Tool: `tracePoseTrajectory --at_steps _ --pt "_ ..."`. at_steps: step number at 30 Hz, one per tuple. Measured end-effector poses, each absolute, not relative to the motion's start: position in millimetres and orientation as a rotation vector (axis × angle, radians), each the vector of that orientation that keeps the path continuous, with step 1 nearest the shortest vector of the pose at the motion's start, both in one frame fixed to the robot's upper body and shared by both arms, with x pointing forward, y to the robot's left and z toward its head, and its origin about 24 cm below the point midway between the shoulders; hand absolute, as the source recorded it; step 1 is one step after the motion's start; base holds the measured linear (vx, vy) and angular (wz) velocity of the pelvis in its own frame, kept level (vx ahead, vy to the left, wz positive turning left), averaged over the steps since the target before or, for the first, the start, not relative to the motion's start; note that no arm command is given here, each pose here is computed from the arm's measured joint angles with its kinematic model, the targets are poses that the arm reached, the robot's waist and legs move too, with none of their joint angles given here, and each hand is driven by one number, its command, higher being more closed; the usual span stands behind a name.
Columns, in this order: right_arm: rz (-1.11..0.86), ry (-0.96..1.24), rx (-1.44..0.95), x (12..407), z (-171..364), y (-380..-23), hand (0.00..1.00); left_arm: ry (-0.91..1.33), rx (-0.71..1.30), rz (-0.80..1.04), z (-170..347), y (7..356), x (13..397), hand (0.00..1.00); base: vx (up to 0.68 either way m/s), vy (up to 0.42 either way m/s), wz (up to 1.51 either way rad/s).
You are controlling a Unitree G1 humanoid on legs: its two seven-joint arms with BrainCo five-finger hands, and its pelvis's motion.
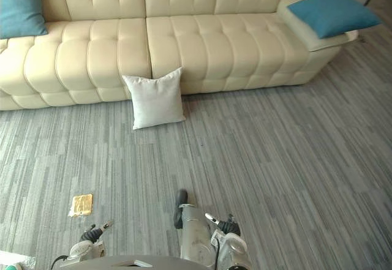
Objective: Pick up cushions and gather them together orderly.
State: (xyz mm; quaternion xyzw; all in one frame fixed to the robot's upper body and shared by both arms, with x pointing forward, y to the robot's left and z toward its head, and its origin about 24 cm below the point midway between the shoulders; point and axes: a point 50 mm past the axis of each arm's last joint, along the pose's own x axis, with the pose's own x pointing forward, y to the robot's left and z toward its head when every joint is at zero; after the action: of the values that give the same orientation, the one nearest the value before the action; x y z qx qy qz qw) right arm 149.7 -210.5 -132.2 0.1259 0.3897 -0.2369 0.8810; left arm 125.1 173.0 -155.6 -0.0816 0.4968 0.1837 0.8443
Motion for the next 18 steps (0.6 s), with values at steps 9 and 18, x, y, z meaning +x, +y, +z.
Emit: tracePoseTrajectory --at_steps 9,18 --pt "-0.464 0.772 0.248 150.4 -125.9 -208.3 0.00 0.993 -0.239 0.380 -150.0 162.0 137.1 0.00 0.44 -0.170 0.17" --pt "-0.470 0.822 0.242 137.0 -132.2 -205.9 0.00 0.929 -0.239 0.398 -142.8 168.2 146.9 0.00 0.38 0.156 -0.02"
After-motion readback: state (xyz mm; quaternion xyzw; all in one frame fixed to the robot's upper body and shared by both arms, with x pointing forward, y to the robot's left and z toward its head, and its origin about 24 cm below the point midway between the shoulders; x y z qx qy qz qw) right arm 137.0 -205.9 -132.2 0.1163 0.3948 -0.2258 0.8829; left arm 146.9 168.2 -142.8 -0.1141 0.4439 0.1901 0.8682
